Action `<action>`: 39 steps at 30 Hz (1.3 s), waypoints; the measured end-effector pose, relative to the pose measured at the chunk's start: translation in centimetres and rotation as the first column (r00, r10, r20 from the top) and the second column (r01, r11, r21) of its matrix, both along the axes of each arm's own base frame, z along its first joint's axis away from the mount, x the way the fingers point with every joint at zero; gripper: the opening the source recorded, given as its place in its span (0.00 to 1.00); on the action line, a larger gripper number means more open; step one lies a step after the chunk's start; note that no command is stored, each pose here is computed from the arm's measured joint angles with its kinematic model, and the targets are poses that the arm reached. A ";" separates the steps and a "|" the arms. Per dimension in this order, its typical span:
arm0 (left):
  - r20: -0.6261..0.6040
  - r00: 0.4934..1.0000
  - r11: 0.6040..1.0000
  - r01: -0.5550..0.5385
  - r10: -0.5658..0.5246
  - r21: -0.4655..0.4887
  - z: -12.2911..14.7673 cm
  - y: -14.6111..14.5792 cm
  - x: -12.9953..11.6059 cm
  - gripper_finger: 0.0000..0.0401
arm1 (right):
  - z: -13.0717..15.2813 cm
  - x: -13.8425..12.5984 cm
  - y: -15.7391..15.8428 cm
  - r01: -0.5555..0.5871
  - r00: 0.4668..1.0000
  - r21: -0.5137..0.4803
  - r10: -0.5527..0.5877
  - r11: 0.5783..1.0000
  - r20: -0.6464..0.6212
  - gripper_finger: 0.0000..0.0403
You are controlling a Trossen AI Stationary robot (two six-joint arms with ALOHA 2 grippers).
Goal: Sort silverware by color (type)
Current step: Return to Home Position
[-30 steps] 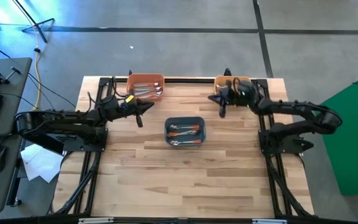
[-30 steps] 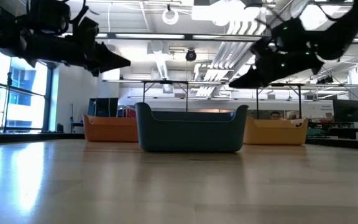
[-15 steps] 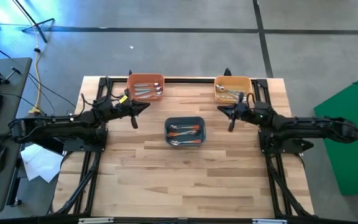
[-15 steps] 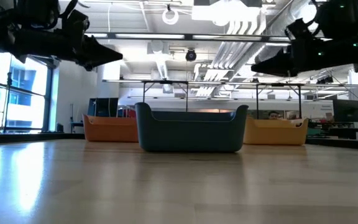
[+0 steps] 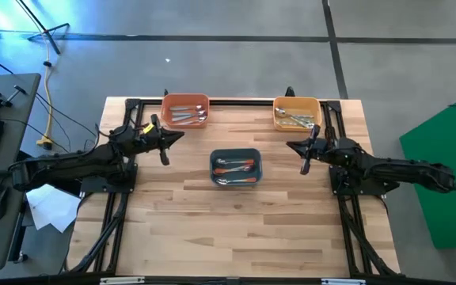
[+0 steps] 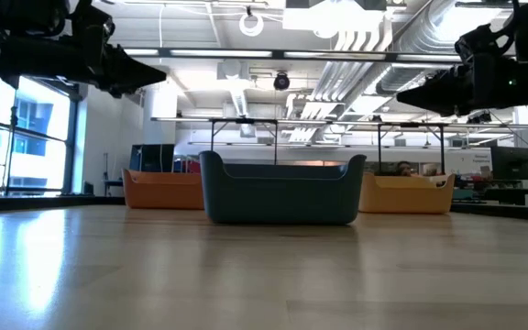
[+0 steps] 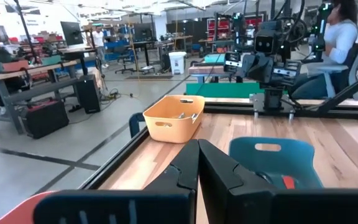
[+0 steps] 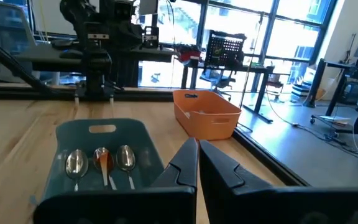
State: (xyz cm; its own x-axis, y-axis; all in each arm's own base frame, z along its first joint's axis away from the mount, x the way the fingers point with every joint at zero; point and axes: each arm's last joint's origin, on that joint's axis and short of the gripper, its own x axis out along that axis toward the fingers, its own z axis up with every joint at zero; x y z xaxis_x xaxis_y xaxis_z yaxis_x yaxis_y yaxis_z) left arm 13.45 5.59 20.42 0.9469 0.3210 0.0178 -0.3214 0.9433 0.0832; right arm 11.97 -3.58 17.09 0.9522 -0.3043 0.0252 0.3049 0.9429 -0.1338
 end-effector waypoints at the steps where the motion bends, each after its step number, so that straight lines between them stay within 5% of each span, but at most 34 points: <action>1: 0.002 1.000 1.000 -0.003 0.003 0.000 0.1 -0.1 -0.2 0.00 | 0.1 -0.1 0.0 0.000 1.000 -0.001 0.000 1.000 0.004 0.00; 21: 0.084 0.995 0.999 -0.044 0.046 -0.030 1.0 -2.2 -3.9 0.00 | 0.4 -1.5 0.5 -0.015 0.999 -0.026 0.016 1.000 0.036 0.00; 39: 0.054 0.998 0.995 0.044 -0.040 -0.085 -3.3 -3.2 -3.9 0.00 | 0.3 -2.6 0.6 0.002 0.999 -0.012 -0.001 1.000 0.051 0.00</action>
